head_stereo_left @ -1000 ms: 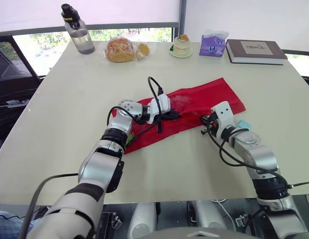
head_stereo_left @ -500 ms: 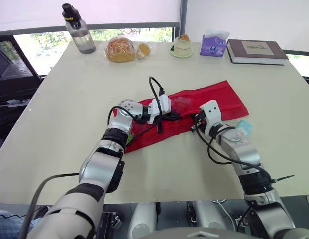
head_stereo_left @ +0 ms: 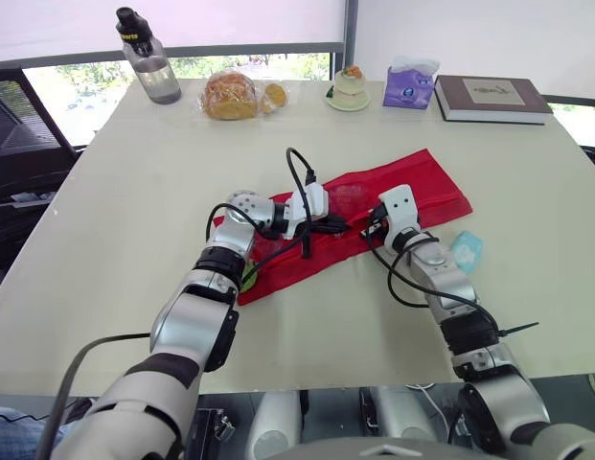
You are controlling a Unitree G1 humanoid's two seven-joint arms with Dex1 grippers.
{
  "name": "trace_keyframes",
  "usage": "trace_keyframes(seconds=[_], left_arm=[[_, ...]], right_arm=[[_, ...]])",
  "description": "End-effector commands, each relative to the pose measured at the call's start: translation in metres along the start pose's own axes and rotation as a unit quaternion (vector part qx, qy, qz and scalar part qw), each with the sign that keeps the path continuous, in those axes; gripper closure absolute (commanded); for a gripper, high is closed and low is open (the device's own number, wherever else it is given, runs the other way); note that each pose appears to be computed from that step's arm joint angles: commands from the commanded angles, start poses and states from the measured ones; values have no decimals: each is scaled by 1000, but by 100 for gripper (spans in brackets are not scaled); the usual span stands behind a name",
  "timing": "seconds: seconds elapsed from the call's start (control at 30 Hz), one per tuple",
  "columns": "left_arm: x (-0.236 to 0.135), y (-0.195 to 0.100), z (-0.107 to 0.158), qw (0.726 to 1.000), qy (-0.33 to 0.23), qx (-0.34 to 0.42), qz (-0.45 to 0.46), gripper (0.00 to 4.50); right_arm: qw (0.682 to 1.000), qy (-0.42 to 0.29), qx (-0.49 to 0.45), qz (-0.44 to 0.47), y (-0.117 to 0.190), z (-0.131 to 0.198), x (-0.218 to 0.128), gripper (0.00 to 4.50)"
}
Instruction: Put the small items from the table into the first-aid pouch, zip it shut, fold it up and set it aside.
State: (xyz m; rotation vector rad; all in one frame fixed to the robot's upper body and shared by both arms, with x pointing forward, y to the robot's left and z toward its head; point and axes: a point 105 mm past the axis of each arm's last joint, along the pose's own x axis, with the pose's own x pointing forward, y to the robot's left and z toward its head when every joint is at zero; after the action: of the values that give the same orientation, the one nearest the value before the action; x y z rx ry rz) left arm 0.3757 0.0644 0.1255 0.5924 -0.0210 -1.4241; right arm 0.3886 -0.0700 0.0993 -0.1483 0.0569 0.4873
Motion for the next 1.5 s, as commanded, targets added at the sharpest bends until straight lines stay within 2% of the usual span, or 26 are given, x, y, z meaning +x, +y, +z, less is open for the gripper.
trace_keyframes(seconds=[0.03, 0.13, 0.23, 0.37, 0.53, 0.73, 0.87, 0.9, 0.97, 1.0, 1.07, 1.1, 1.23, 1.43, 1.5], left_arm=[[-2, 1, 6, 1000, -6, 22, 1, 450], [-7, 3, 4, 1000, -2, 22, 5, 450], [-11, 1, 3, 1000, 3, 28, -5, 450], [-30, -2, -7, 998, 36, 41, -32, 450], [-53, -4, -17, 992, 85, 69, -60, 450], [-73, 12, -15, 990, 113, 76, -29, 450], [-86, 17, -14, 990, 124, 70, -22, 450], [-89, 16, -16, 989, 130, 63, -27, 450], [-99, 11, -23, 985, 156, 58, -43, 450], [-103, 10, -26, 983, 168, 56, -42, 450], [-108, 13, -28, 983, 175, 49, -26, 450], [-109, 14, -29, 983, 175, 45, -20, 450], [-117, 13, -39, 980, 200, 18, -9, 450], [-114, 19, -36, 985, 170, -12, 22, 450], [-114, 22, -34, 986, 163, -25, 33, 390]], right_arm=[[999, -29, -3, 21, 1, 14, -12, 446], [996, -47, -10, 69, 7, 18, -42, 446], [994, -68, -23, 77, 1, 23, -68, 446], [987, -90, -17, 129, -1, 32, -112, 446], [984, -87, 16, 153, -18, 42, -151, 446], [980, -74, 31, 181, -39, 56, -189, 446], [978, -76, 33, 192, -49, 68, -208, 326], [978, -76, 31, 193, -50, 71, -212, 308], [977, -69, 23, 200, -52, 77, -220, 210], [977, -69, 21, 202, -54, 83, -227, 144], [977, -70, 15, 199, -61, 95, -239, 63], [978, -73, 17, 195, -64, 99, -243, 8], [981, -94, 26, 167, -80, 113, -257, 3], [978, -71, 34, 193, -78, 115, -267, 3], [976, -67, 35, 203, -75, 114, -264, 0]])
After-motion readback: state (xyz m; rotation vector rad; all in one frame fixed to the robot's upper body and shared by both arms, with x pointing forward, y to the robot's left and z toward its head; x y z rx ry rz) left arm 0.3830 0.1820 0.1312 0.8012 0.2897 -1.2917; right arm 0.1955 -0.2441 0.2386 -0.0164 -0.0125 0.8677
